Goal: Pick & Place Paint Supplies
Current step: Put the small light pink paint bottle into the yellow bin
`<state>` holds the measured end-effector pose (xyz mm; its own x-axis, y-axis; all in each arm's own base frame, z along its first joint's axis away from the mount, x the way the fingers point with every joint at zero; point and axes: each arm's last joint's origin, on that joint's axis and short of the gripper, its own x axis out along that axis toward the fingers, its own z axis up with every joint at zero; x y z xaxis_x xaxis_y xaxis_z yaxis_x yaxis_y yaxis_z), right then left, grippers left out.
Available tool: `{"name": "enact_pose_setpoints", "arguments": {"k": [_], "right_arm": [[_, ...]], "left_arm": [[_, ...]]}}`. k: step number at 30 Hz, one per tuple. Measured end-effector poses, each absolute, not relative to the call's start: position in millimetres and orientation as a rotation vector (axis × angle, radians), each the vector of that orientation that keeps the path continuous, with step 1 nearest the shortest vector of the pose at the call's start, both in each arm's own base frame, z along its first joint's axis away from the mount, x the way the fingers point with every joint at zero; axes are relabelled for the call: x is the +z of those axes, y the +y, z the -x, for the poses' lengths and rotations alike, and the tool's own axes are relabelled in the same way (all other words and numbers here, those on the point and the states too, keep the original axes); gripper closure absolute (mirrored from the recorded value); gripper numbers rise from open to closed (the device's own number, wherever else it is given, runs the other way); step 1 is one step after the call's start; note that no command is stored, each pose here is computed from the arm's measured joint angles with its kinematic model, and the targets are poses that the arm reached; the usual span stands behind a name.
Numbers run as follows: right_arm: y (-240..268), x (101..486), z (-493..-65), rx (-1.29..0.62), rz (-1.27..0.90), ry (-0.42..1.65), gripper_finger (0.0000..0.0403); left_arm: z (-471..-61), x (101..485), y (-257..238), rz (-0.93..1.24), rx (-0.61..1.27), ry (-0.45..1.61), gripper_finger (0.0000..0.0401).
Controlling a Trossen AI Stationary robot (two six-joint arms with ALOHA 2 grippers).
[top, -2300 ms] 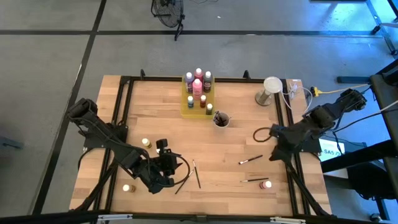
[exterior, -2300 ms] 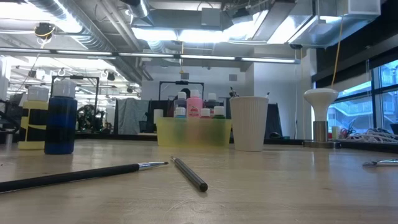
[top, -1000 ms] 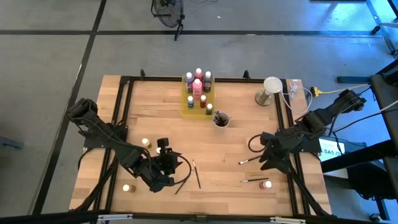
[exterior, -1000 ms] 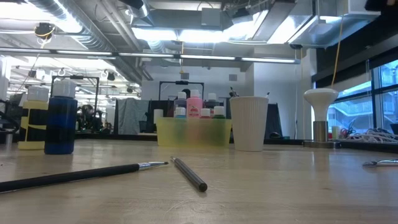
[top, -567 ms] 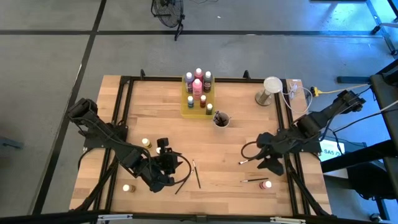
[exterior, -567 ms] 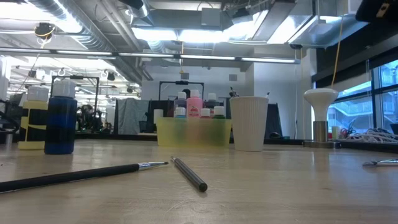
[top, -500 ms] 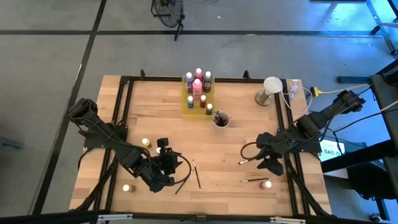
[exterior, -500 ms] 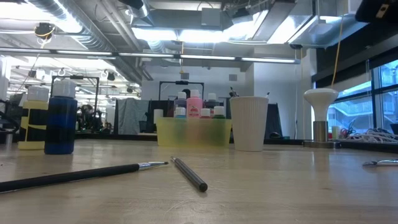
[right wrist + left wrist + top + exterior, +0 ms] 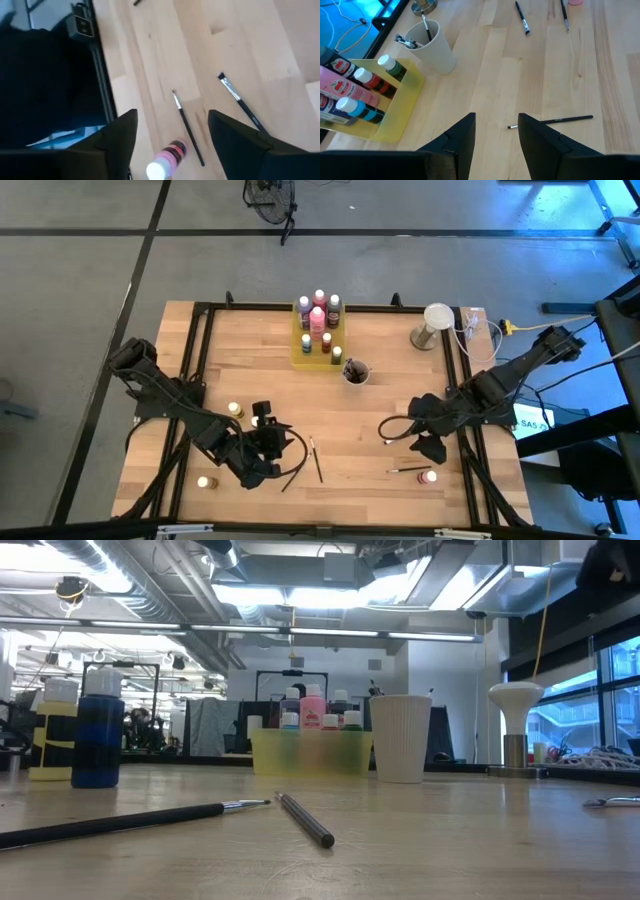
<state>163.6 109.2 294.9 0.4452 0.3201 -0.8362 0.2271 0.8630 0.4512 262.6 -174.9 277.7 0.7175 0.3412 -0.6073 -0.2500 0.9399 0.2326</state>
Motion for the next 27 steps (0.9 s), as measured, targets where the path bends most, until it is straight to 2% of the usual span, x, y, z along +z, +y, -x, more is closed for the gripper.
{"name": "enact_pose_setpoints", "arguments": {"k": [9, 14, 22, 27], "right_arm": [[113.7, 280.7, -172.0, -0.068, -0.582, 1.196, 0.0118], [114.9, 281.0, -173.2, -0.058, -0.597, 1.194, 0.0094], [116.4, 281.9, -174.1, -0.021, -0.606, 1.196, 0.0013], [116.8, 282.0, -174.0, 0.015, -0.585, 1.207, 0.0009]], "left_arm": [[-262.6, 277.7, -174.9, -0.138, 0.328, 0.698, 0.0258], [-262.6, 277.7, -174.9, -0.138, 0.328, 0.698, 0.0258], [-262.6, 277.7, -175.0, -0.126, 0.332, 0.696, 0.0258], [-262.7, 277.6, -175.3, -0.116, 0.325, 0.700, 0.0258]]}}
